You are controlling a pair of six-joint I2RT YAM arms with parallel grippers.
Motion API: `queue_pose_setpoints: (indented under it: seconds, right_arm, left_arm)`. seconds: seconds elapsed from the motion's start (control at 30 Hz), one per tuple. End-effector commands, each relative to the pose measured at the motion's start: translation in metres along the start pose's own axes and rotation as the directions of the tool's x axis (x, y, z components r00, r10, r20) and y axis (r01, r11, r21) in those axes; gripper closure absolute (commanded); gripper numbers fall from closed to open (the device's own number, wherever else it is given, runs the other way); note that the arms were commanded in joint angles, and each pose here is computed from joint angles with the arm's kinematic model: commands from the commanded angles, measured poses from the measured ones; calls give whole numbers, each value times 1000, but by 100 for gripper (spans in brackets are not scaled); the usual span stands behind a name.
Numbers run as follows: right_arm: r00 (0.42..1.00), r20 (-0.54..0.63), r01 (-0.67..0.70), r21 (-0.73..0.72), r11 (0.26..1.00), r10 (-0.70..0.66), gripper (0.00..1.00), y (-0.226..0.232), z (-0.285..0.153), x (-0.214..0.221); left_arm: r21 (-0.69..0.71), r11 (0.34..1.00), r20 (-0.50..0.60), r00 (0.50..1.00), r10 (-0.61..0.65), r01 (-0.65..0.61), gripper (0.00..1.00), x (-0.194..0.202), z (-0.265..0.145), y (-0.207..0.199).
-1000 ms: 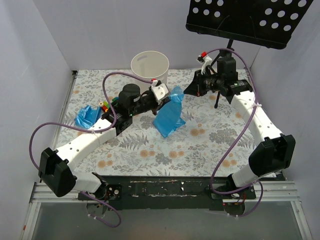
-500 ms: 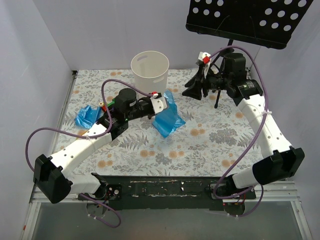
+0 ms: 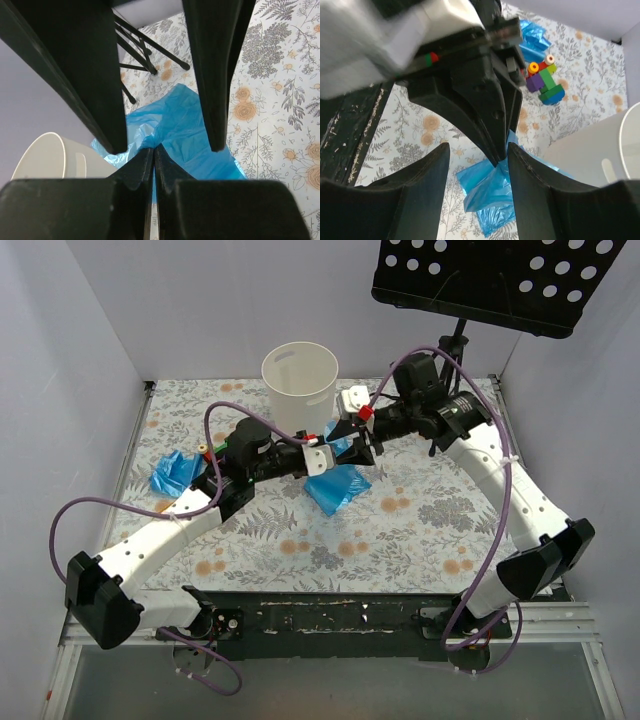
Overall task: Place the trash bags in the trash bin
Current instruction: Unfold the trash bag at the center of the board.
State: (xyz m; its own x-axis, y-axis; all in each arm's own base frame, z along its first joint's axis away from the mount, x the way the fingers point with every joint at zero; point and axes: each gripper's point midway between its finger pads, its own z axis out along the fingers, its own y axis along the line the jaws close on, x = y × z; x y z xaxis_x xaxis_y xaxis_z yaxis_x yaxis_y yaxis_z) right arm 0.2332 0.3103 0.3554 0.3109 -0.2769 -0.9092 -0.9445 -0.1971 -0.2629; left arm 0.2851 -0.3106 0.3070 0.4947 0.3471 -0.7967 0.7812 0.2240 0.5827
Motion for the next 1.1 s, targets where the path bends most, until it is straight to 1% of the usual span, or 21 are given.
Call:
queue_pose_setpoints:
  seconds: [0.0,0.23,0.4,0.43,0.47,0.53,0.6,0.7,0.73,0.83,1.0,1.03,1.07]
  right_arm:
    - [997,-76,-31,8,999,32,43,-1,4,25]
    - [991,-120,-55,75,996,64,44,-6,1,38]
    - [984,-142,-88,116,989,104,48,1,-3,50]
    - [984,-141,-91,123,988,108,54,2,-3,50]
    - [984,-142,-94,129,987,112,62,3,-4,50]
    - [983,-135,-107,142,984,126,72,4,-6,49]
    - [981,-127,-128,153,980,148,71,5,-7,46]
    - [981,-98,-152,156,976,169,61,9,-9,39]
    - [982,-84,-156,150,976,170,60,10,-9,35]
    - [979,-45,-193,141,971,201,60,12,-5,30]
    - [963,-32,-260,144,955,267,60,4,5,40]
    - [961,-32,-267,147,952,274,62,2,7,42]
    - [959,-30,-275,149,950,282,67,0,8,43]
  left_arm:
    - [-37,998,48,997,54,-52,100,-24,-14,10]
    - [-75,996,39,998,59,-55,100,-24,-20,15]
    - [-100,994,36,998,51,-47,100,-23,-19,19]
    - [-103,994,34,998,51,-47,100,-22,-18,20]
    - [-108,993,31,998,49,-46,100,-21,-18,21]
    - [-110,993,24,998,53,-50,100,-18,-18,20]
    - [-110,992,13,998,61,-59,100,-15,-17,20]
    - [-102,992,2,997,75,-74,100,-10,-14,18]
    - [-97,992,1,997,76,-75,100,-9,-13,17]
    - [-114,989,24,995,94,-91,100,-14,-11,23]
    - [-114,989,45,994,95,-90,100,-20,-9,25]
    - [-118,989,47,994,97,-91,100,-21,-9,26]
    - [-118,989,42,994,97,-91,100,-20,-9,26]
